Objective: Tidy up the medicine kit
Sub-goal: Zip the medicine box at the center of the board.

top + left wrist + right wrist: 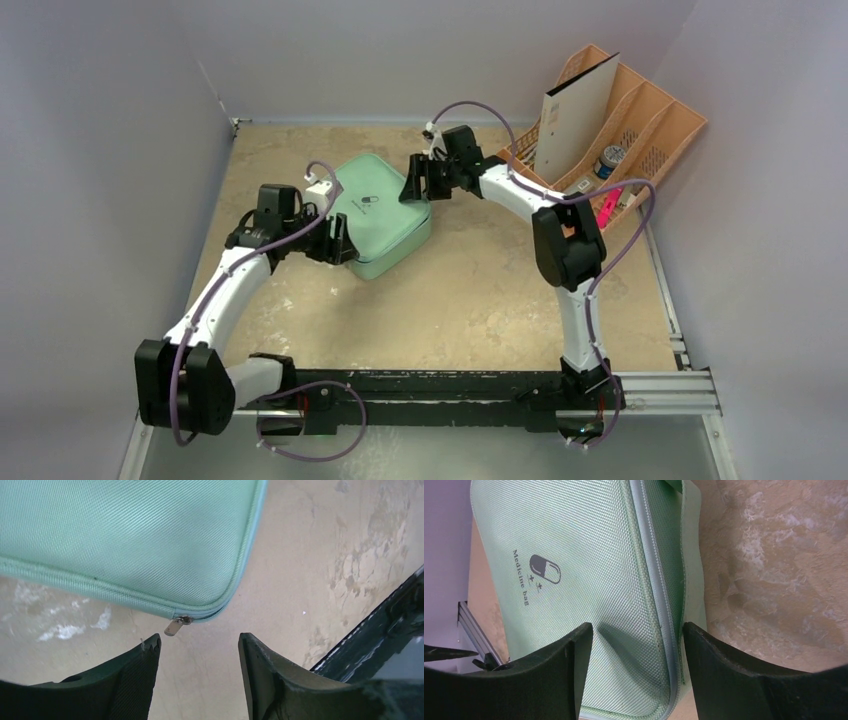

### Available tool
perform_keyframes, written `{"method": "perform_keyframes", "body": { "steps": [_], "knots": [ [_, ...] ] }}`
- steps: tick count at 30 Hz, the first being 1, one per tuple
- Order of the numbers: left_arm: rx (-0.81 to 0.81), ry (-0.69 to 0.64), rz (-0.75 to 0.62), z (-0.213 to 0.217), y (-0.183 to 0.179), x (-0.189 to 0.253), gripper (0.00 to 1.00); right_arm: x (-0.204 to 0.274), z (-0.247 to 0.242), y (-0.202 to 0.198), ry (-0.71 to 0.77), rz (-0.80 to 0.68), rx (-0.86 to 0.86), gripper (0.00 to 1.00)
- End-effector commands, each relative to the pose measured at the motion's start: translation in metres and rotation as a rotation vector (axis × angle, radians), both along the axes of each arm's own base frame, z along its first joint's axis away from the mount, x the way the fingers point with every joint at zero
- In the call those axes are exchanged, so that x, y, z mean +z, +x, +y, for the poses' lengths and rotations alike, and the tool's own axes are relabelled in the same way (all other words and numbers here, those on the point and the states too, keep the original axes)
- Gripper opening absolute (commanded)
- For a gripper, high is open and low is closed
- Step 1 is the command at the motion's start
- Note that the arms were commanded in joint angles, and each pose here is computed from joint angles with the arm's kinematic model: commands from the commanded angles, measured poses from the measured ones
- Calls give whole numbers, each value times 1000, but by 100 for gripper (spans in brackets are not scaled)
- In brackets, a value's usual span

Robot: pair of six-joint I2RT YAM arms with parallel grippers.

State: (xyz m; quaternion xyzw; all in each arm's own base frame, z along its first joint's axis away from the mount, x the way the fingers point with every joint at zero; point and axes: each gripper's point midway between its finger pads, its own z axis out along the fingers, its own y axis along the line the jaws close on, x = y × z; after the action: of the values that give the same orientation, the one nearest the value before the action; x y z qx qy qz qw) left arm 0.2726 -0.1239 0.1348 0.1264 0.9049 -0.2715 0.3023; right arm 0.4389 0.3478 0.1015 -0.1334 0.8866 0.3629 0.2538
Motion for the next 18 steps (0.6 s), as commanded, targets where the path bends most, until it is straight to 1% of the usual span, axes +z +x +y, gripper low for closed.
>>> {"method": "perform_keyframes", "body": {
  "steps": [1, 5, 9, 13, 18],
  "knots": [
    [-231, 55, -245, -7, 6, 16, 57, 47, 4, -1, 89, -69, 6, 69],
    [-288, 98, -276, -4, 8, 12, 57, 49, 3, -1, 87, -79, 5, 70],
    [-327, 133, -242, 0, 7, -9, 57, 51, 2, -2, 87, -86, 4, 70],
    [-337, 122, -199, -2, 4, -29, 57, 52, 0, -2, 84, -91, 5, 71],
    [-354, 88, -183, -7, 1, -36, 56, 52, -1, -3, 86, -92, 4, 71]
  ]
}}
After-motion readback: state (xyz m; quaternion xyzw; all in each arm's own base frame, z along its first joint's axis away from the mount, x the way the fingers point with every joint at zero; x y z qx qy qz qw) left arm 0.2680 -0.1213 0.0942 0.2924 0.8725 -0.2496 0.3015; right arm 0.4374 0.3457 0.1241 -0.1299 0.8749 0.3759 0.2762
